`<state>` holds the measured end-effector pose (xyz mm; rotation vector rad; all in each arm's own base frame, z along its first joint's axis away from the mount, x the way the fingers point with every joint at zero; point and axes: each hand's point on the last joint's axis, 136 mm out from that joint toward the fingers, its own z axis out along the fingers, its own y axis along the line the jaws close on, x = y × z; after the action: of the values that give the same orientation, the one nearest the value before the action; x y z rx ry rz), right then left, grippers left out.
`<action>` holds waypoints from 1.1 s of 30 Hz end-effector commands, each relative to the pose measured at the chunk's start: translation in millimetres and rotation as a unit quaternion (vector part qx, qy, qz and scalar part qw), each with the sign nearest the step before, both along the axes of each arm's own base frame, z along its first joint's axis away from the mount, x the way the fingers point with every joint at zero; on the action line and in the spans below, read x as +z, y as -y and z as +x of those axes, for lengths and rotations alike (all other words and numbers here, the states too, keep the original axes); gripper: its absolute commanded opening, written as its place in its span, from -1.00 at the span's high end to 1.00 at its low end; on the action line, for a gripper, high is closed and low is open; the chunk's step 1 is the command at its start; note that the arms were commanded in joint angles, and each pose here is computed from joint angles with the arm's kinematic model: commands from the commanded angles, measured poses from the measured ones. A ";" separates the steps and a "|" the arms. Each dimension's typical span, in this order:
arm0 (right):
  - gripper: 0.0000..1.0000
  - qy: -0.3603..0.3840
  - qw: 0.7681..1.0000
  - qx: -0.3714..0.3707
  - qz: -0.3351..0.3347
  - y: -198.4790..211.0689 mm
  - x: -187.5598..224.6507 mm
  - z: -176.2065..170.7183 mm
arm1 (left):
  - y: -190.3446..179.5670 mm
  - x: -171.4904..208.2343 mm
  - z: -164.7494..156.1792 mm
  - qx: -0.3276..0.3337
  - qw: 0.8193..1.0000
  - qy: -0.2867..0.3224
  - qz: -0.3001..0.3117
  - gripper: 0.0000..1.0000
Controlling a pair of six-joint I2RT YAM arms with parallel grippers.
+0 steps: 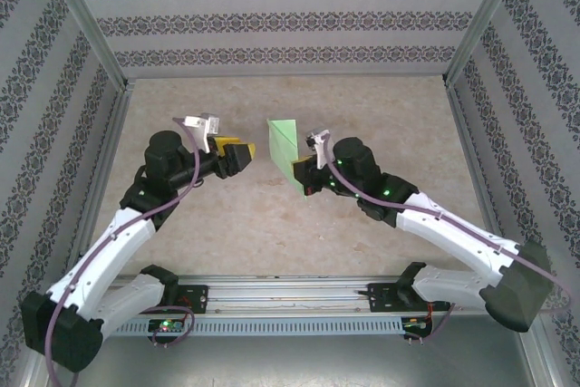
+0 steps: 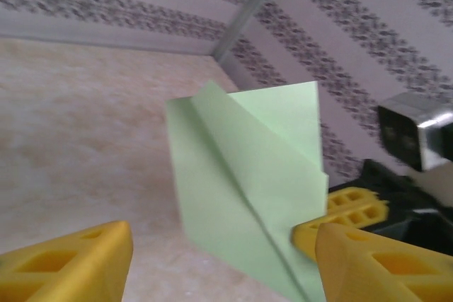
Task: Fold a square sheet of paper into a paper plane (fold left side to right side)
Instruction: Turn over the paper at the center of the table.
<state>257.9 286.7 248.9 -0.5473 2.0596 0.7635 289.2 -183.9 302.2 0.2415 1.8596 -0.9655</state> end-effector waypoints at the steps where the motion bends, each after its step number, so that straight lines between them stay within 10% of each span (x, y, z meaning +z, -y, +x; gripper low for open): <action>1: 1.00 0.027 0.975 -0.097 -0.199 40.6 -30.7 17.9 | -35.3 -11.0 1.6 0.089 0.993 0.011 0.071 -0.45; 19: 0.90 0.008 0.805 -0.172 -0.568 33.0 -134.5 55.6 | -98.4 -23.9 -27.7 0.218 0.966 0.009 0.138 -0.47; 33: 0.55 -0.083 0.797 -0.138 -0.582 18.4 -201.5 43.3 | -80.2 -38.4 -16.7 0.185 0.975 -0.024 0.125 -0.47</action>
<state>306.8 260.8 42.4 -0.8168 2.4917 -0.8409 271.9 -98.2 265.0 0.0196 1.9726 -0.4447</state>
